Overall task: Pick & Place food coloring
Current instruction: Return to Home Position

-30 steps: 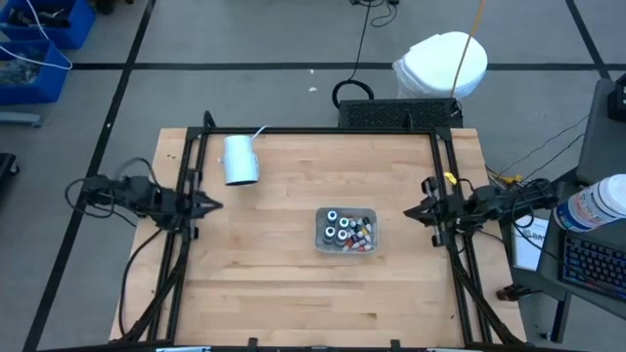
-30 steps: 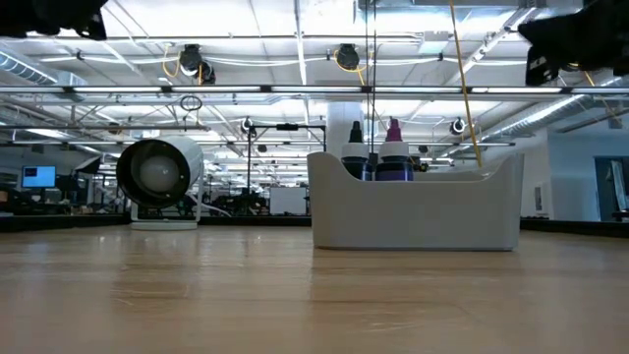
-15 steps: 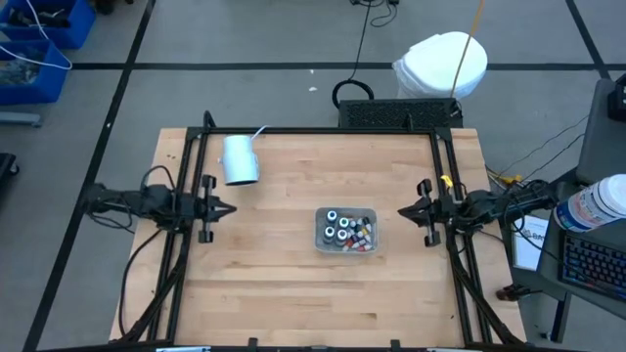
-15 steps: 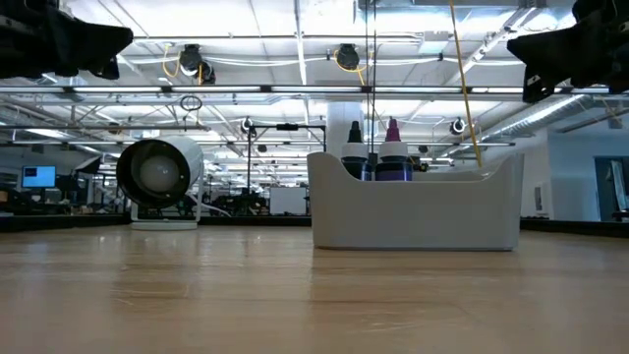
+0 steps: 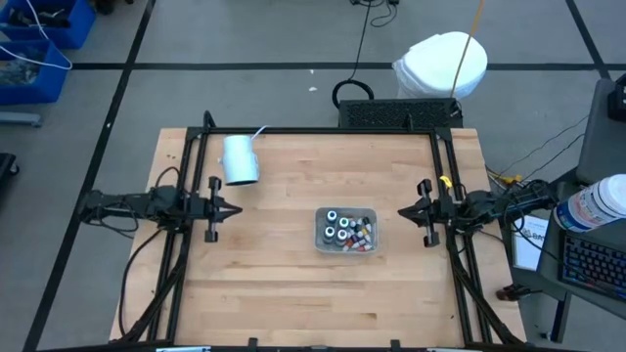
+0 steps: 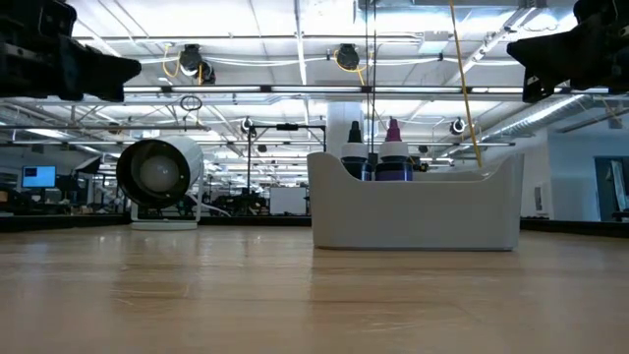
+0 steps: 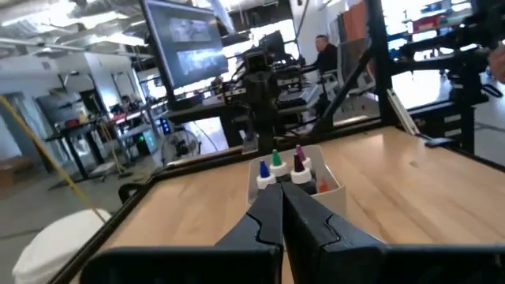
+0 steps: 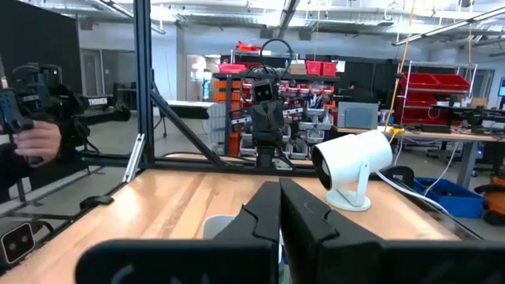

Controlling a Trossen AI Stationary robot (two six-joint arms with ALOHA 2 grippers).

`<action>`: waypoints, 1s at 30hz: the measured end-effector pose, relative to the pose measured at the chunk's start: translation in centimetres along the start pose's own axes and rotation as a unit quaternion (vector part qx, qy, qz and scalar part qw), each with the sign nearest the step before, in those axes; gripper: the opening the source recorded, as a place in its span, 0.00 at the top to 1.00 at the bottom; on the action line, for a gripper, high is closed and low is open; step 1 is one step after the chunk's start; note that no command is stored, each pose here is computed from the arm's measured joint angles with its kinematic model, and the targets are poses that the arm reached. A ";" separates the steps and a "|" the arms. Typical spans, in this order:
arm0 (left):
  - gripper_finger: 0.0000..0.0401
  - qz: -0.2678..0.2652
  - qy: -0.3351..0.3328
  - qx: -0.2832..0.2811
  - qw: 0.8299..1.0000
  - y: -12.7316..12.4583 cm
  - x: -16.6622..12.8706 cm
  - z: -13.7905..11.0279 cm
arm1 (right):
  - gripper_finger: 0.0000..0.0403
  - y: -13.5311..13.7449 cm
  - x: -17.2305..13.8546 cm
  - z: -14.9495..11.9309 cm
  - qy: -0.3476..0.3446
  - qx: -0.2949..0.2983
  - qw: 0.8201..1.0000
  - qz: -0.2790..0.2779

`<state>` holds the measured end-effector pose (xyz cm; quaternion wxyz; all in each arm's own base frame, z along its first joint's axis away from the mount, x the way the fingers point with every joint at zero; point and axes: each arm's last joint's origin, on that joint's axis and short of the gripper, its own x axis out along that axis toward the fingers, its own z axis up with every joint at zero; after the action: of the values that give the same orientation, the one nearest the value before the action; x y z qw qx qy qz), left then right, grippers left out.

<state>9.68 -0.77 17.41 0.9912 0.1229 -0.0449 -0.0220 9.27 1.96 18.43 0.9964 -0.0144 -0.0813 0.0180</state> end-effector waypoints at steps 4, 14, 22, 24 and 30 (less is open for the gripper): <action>0.98 0.031 0.007 -0.025 0.999 0.3 0.0 -0.1 | 1.00 0.0 0.0 0.0 -0.001 -0.001 1.000 0.000; 0.98 0.053 0.012 -0.025 0.998 0.4 0.0 -0.1 | 1.00 0.0 0.0 0.0 -0.002 0.004 1.000 0.001; 0.98 0.053 0.012 -0.025 0.998 0.4 0.0 -0.1 | 1.00 0.0 0.0 0.0 -0.002 0.004 1.000 0.001; 0.98 0.053 0.012 -0.025 0.998 0.4 0.0 -0.1 | 1.00 0.0 0.0 0.0 -0.002 0.004 1.000 0.001; 0.98 0.053 0.012 -0.025 0.998 0.4 0.0 -0.1 | 1.00 0.0 0.0 0.0 -0.002 0.004 1.000 0.002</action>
<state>9.68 -0.38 17.42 0.9942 0.0956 -0.0387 0.0307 9.26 1.97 18.47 0.9962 -0.0106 -0.0836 0.0200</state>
